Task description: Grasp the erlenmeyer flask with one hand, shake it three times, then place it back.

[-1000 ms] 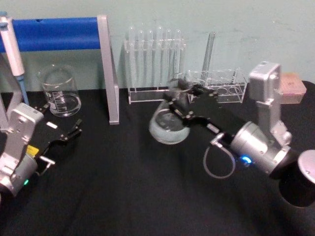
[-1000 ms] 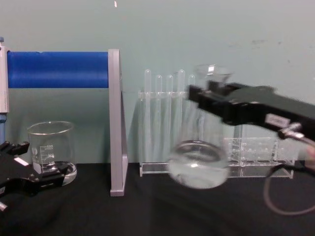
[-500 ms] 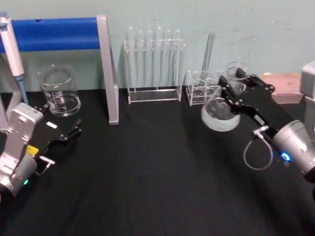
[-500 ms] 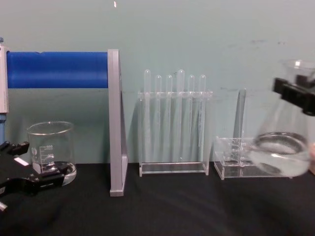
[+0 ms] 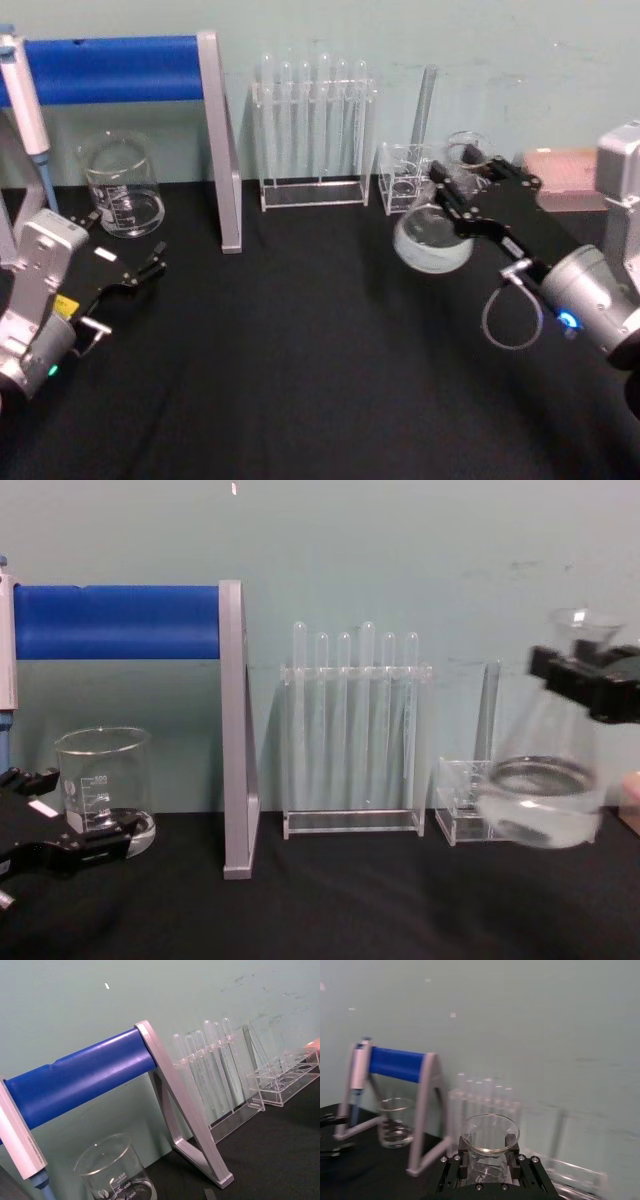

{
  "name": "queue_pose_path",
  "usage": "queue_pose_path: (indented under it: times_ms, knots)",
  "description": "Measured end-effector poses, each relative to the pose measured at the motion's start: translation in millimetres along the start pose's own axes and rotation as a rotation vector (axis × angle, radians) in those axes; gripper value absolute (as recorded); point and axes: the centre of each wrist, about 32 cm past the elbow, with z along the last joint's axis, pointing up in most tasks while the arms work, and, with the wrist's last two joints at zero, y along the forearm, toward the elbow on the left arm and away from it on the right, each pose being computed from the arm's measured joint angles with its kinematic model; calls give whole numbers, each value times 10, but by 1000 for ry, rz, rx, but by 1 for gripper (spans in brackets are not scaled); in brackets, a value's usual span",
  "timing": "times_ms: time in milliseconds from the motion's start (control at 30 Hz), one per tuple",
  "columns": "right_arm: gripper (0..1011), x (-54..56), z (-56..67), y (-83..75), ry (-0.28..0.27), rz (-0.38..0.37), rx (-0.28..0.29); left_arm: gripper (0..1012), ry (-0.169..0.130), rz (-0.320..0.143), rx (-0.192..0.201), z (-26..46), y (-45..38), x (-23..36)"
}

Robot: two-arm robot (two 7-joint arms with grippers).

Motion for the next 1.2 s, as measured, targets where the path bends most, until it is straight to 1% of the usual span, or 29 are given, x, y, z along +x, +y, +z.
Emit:
queue_pose_path:
  times_ms: [167,200,300,333,400,600,767,900,1133,1167,1200]
  knots:
    - [449,-91,-19,128,19,104,-2,1001,0,0,0,0,0,0]
    - [449,-123,-27,169,24,141,-3,1001,0,0,0,0,0,0]
    - [449,-194,-37,252,35,215,-3,1001,0,0,0,0,0,0]
    - [450,-194,-37,252,35,215,-3,1001,0,0,0,0,0,0]
    - [449,-265,-48,332,45,286,-3,1001,0,0,0,0,0,0]
    - [449,-345,-61,425,59,365,-2,1001,0,0,0,0,0,0]
    - [450,-350,-61,442,62,373,2,1001,0,0,0,0,0,0]
    - [450,-312,-59,421,61,345,5,1001,0,0,0,0,0,0]
    - [449,-178,-39,282,52,226,9,1001,0,0,0,0,0,0]
    - [449,-143,-33,238,48,191,10,1001,0,0,0,0,0,0]
    - [449,-121,-30,211,46,172,10,1001,0,0,0,0,0,0]
